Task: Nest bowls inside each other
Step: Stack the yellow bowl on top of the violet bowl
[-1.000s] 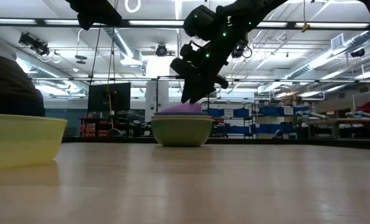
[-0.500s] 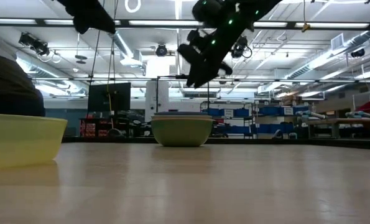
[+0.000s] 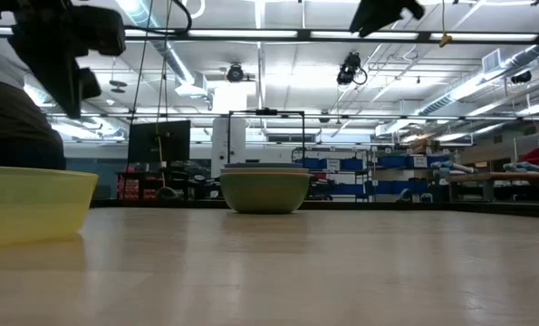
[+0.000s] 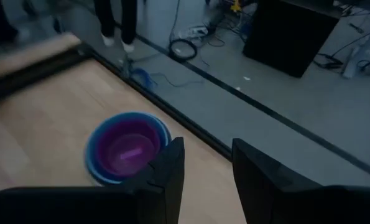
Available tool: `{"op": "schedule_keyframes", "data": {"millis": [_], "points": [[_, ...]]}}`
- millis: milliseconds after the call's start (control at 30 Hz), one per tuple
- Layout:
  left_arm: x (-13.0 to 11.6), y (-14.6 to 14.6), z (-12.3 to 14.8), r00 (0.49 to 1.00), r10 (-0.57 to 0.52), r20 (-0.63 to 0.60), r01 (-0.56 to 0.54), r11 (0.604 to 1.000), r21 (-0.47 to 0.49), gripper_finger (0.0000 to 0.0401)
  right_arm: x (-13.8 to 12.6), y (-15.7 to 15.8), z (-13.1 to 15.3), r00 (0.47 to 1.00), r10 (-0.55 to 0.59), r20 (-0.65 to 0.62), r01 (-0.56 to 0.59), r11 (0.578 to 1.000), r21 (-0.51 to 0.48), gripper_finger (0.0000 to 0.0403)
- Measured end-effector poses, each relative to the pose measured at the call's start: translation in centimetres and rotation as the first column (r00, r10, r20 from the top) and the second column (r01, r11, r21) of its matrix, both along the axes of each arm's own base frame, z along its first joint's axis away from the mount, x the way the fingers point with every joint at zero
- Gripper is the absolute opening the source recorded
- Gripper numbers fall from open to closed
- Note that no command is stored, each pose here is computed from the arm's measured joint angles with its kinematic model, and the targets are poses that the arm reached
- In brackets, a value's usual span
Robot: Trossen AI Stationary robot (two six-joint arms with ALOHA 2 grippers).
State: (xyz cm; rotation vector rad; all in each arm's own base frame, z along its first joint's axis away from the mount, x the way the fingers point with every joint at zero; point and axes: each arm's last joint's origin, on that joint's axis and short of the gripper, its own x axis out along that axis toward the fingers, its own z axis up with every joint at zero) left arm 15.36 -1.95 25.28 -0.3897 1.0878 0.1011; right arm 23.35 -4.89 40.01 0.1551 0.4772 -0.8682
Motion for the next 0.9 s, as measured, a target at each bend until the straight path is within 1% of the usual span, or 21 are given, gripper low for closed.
{"op": "schedule_keyframes", "data": {"millis": [67, 133, 200, 267, 400, 500, 600, 733, 900], "points": [[0.5, -0.7, -0.7, 0.999, 0.034, -0.027, -0.035, 0.999, -0.033, 0.0113, -1.4, 0.7, 0.7, 0.999, 0.006, 0.035, -0.007, 1.0, 0.019, 0.0121], [1.1, -1.4, -1.1, 0.998, 0.056, -0.031, -0.058, 0.996, -0.063, 0.0113, -2.4, 1.3, 0.9, 0.999, 0.014, 0.043, -0.016, 0.999, 0.037, 0.0121], [1.7, -2.1, -1.4, 0.996, 0.08, -0.035, -0.082, 0.994, -0.077, 0.0113, -2.8, 1.8, 0.8, 0.999, 0.021, 0.028, -0.022, 0.998, 0.056, 0.0121], [2.0, -2.7, -1.9, 0.993, 0.101, -0.064, -0.105, 0.992, -0.075, 0.0113, -2.9, 2.0, 0.5, 1.0, 0.024, -0.001, -0.024, 0.997, 0.07, 0.0121], [2.7, -4.2, -2.8, 0.987, 0.129, -0.096, -0.137, 0.987, -0.084, 0.0113, -2.0, 2.3, -0.5, 0.996, 0.04, -0.08, -0.035, 0.997, 0.071, 0.0121], [3.2, -5.3, -3.5, 0.984, 0.141, -0.112, -0.149, 0.987, -0.067, 0.0113, -1.0, 2.5, -1.3, 0.986, 0.065, -0.156, -0.057, 0.997, 0.058, 0.0121], [3.5, -5.9, -4.4, 0.969, 0.191, -0.154, -0.2, 0.979, -0.044, 0.0113, -0.2, 2.6, -2.1, 0.971, 0.095, -0.22, -0.084, 0.995, 0.063, 0.0121], [4.1, -6.7, -5.5, 0.939, 0.272, -0.209, -0.289, 0.956, -0.055, 0.0113, 0.4, 3.0, -3.1, 0.948, 0.128, -0.291, -0.109, 0.991, 0.082, 0.0118], [5.7, -8.0, -4.8, 0.908, 0.342, -0.241, -0.374, 0.922, -0.1, 0.0113, 0.9, 3.6, -3.7, 0.923, 0.163, -0.35, -0.143, 0.986, 0.084, 0.0119]]}}
